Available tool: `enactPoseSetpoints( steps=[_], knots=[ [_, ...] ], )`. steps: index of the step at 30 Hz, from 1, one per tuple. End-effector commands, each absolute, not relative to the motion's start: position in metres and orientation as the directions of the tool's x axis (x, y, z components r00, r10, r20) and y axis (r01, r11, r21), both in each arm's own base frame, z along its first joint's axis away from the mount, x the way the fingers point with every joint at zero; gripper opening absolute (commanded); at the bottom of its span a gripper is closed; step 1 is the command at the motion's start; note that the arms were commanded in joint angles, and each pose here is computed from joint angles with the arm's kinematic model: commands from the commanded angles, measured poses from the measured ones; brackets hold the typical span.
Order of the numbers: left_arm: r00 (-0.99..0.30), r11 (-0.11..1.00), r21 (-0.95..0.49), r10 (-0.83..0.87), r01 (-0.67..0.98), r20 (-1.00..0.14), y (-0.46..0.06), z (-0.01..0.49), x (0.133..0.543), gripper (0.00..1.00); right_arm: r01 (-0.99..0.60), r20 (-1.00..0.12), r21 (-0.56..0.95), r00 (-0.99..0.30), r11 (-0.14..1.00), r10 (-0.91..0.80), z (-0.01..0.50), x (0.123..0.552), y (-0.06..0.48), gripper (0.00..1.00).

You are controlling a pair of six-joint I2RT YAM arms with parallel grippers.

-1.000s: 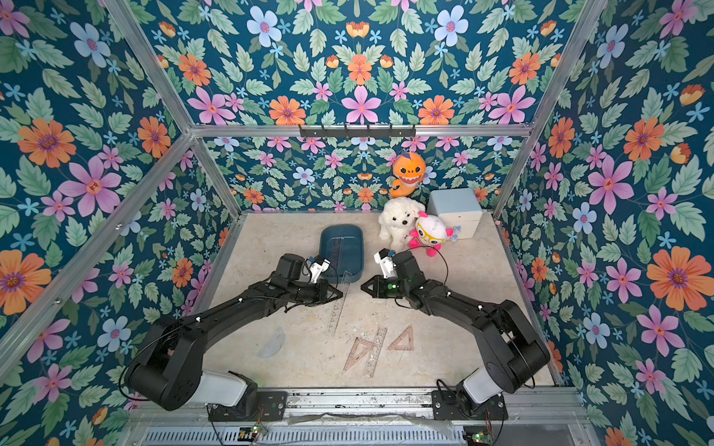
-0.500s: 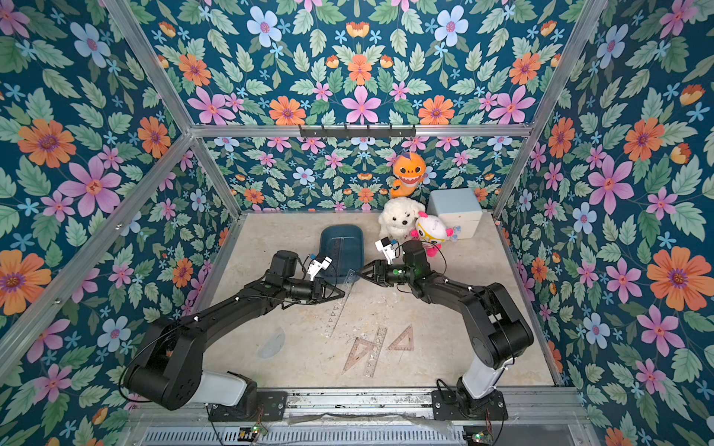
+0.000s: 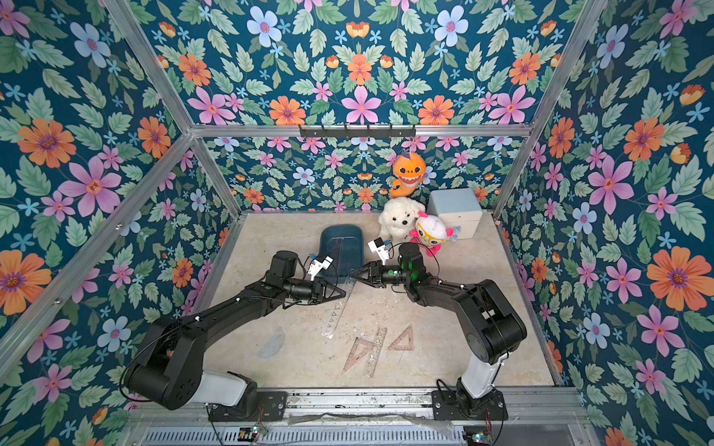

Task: Put the scattered rulers into the storage box
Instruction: Place the ruler in the storage box.

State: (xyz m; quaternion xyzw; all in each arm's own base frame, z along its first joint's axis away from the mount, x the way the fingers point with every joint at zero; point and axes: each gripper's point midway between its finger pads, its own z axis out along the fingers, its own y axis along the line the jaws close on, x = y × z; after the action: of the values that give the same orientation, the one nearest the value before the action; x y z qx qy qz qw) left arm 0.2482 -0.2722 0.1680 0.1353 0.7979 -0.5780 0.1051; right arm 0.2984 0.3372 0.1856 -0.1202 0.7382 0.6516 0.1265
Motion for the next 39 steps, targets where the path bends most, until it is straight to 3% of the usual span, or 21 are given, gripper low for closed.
enactPoseSetpoints(
  steps=[1,4,8,12,16,19,24,31,39],
  knots=[
    [-0.936,0.28,-0.894,0.093,0.351,-0.338,-0.273,0.171,0.25,0.0,-0.383,-0.383,0.921,-0.924,0.077,-0.016,0.199,0.296,0.339,0.2],
    [-0.937,0.285,-0.893,0.09,0.348,-0.337,-0.273,0.171,0.252,0.0,-0.384,-0.384,0.92,-0.923,0.076,-0.011,0.199,0.298,0.338,0.07],
    [-0.937,0.295,-0.89,0.081,0.347,-0.339,-0.273,0.17,0.255,0.0,-0.389,-0.389,0.919,-0.921,0.07,-0.006,0.202,0.304,0.339,0.0],
    [-0.929,0.35,-0.865,0.054,0.36,-0.365,-0.268,0.171,0.27,0.4,-0.423,-0.423,0.903,-0.906,0.079,-0.016,0.208,0.323,0.338,0.0],
    [-0.905,0.539,-0.765,-0.014,0.352,-0.426,-0.238,0.165,0.306,0.58,-0.501,-0.498,0.851,-0.865,0.158,-0.063,0.212,0.362,0.332,0.0],
    [-0.878,0.679,-0.657,-0.038,0.327,-0.477,-0.216,0.162,0.329,0.6,-0.541,-0.532,0.814,-0.84,0.213,-0.106,0.215,0.399,0.33,0.0],
    [-0.856,0.783,-0.56,-0.07,0.271,-0.513,-0.199,0.16,0.358,0.63,-0.612,-0.578,0.741,-0.791,0.276,-0.202,0.218,0.451,0.334,0.0],
    [-0.865,0.811,-0.532,-0.066,0.244,-0.497,-0.2,0.143,0.38,0.63,-0.692,-0.644,0.658,-0.722,0.298,-0.254,0.223,0.5,0.342,0.0],
    [-0.866,0.805,-0.538,-0.062,0.25,-0.496,-0.205,0.137,0.392,0.63,-0.725,-0.685,0.628,-0.688,0.284,-0.241,0.204,0.508,0.345,0.0]
  ],
)
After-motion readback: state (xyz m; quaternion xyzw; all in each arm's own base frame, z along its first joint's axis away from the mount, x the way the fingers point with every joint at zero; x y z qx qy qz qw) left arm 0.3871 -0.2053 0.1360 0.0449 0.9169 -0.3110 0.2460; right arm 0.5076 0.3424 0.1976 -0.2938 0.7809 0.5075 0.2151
